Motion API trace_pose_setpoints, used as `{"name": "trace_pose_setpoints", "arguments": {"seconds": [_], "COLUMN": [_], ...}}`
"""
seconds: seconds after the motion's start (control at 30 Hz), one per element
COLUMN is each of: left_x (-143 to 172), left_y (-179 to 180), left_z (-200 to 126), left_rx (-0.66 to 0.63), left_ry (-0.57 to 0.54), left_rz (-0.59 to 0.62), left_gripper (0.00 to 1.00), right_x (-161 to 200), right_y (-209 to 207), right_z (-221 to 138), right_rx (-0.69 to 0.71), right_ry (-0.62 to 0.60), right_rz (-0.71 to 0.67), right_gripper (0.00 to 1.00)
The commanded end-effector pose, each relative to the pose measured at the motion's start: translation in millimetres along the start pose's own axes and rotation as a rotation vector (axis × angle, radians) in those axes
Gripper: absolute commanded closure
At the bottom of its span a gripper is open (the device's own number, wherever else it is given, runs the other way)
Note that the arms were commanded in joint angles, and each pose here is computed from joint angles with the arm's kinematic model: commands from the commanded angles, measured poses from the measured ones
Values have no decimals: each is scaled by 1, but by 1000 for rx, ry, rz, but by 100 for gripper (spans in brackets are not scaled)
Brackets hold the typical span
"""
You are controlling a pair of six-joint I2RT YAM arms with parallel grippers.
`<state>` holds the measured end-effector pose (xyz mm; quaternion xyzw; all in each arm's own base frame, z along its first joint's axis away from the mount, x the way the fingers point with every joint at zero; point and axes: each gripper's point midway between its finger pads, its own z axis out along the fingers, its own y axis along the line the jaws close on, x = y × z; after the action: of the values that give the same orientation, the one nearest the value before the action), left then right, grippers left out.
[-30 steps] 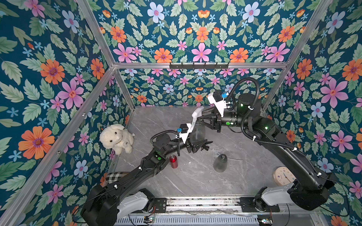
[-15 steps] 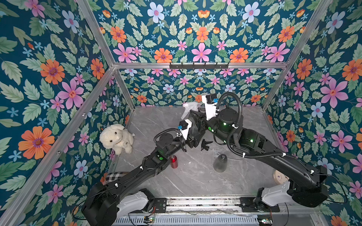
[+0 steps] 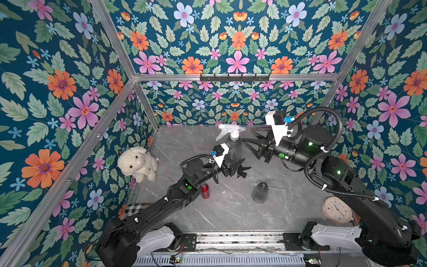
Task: Attach spray nozzles to spray bottles
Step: Screw the spray nozzle on the spray bottle.
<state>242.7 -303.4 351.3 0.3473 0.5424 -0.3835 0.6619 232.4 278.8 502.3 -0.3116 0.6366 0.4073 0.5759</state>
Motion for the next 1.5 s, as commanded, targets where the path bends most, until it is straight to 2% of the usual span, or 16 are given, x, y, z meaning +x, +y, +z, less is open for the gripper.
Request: {"name": "trace_pose_setpoints", "arguments": {"seconds": [0.0, 0.13, 0.3, 0.5, 0.87, 1.03, 1.3, 1.47], "left_x": [-7, -7, -6, -4, -1, -5, -10, -7], "left_y": [-17, -28, -32, -31, -21, -4, 24, 31], "left_z": [-2, -3, -4, -3, 0, -1, -1, 2], "left_rx": [112, 185, 218, 215, 156, 53, -119, -172], "left_ry": [-17, -13, -7, 3, 9, -13, -38, -21], "left_rz": [-4, -23, -35, -38, -37, -27, -12, -1], "left_gripper": [100, 100, 100, 100, 100, 100, 100, 100], "right_x": [6, 11, 11, 21, 37, 48, 82, 94], "right_y": [36, 32, 38, 38, 35, 39, 9, 10], "right_z": [-15, -8, 0, 16, 38, 49, 83, 103], "right_rx": [-389, -465, -569, -545, -367, -224, 269, 391], "right_ry": [68, 128, 158, 179, 206, 199, 183, 132], "right_rz": [83, 45, 42, 37, 9, 11, 87, 157], "right_gripper": [38, 38, 39, 44, 74, 76, 77, 75]}}
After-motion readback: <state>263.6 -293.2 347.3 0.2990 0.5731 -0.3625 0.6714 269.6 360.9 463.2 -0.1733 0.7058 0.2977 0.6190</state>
